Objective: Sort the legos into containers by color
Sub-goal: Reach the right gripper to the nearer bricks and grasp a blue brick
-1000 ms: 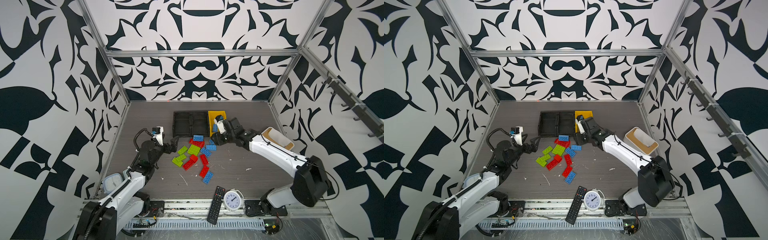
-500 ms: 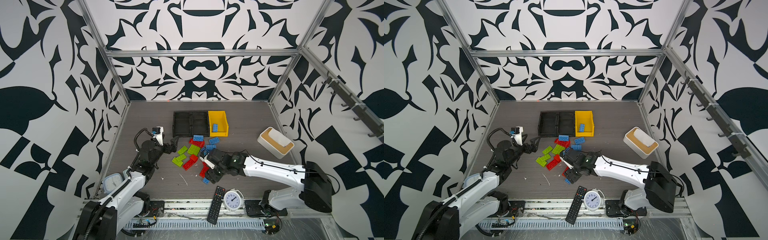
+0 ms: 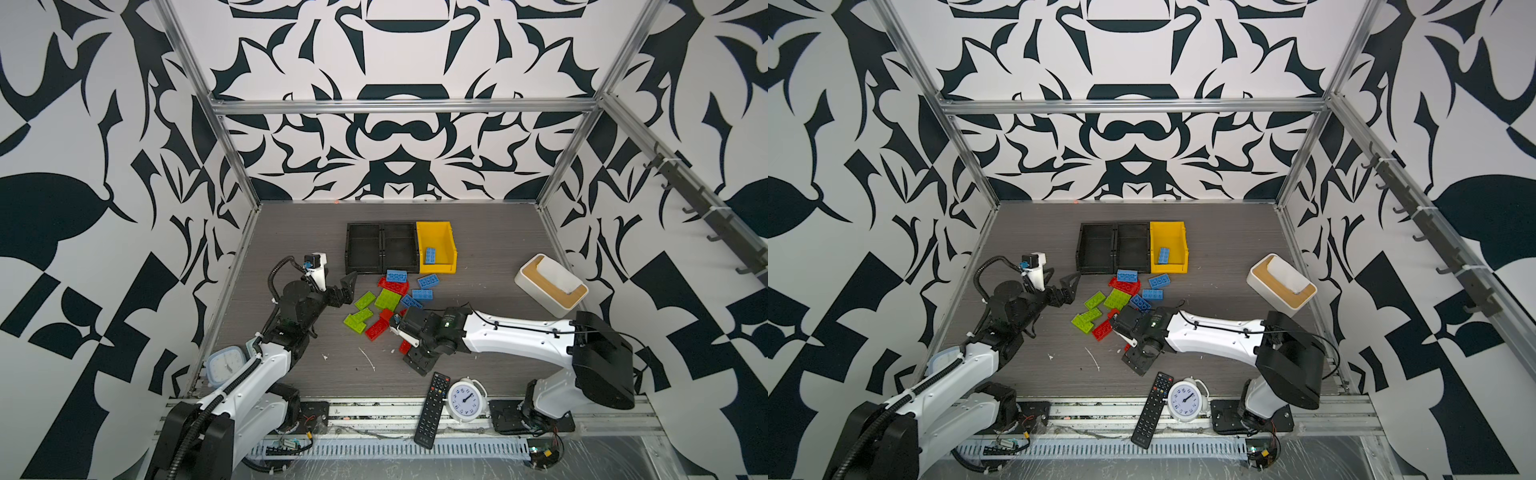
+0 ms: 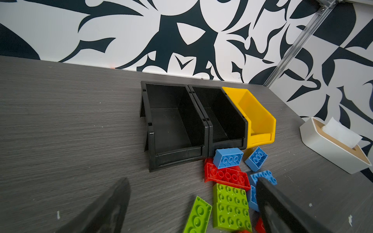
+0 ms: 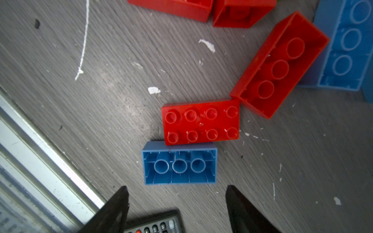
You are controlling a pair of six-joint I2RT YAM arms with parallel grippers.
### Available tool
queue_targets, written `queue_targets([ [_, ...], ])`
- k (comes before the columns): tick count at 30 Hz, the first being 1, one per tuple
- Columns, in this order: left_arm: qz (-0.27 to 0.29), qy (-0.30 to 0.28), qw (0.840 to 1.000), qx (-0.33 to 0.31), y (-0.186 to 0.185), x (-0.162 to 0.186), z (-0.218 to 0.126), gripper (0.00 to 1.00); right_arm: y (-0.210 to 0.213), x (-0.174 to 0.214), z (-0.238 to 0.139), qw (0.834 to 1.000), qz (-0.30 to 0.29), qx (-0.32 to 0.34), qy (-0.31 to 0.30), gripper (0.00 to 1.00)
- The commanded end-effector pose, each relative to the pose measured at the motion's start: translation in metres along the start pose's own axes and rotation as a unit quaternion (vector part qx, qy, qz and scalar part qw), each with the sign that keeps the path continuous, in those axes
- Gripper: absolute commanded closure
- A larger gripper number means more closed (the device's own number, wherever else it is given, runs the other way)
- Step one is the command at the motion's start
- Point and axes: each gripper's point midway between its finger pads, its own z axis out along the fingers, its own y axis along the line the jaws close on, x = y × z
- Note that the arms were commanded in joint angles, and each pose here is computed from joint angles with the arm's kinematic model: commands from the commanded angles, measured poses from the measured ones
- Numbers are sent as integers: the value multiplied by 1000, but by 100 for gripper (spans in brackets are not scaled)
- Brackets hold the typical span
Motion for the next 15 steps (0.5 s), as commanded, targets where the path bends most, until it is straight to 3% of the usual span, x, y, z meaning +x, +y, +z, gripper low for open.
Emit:
queue_targets([
  [1,3,1,1000,-5,2,2,-1,1,-2,-9,-2,1000,-10,15,-8,21],
  [15,1,0,1000,-3,1,1,-1,1,-6,-13,22,999,-13,32,5,25],
])
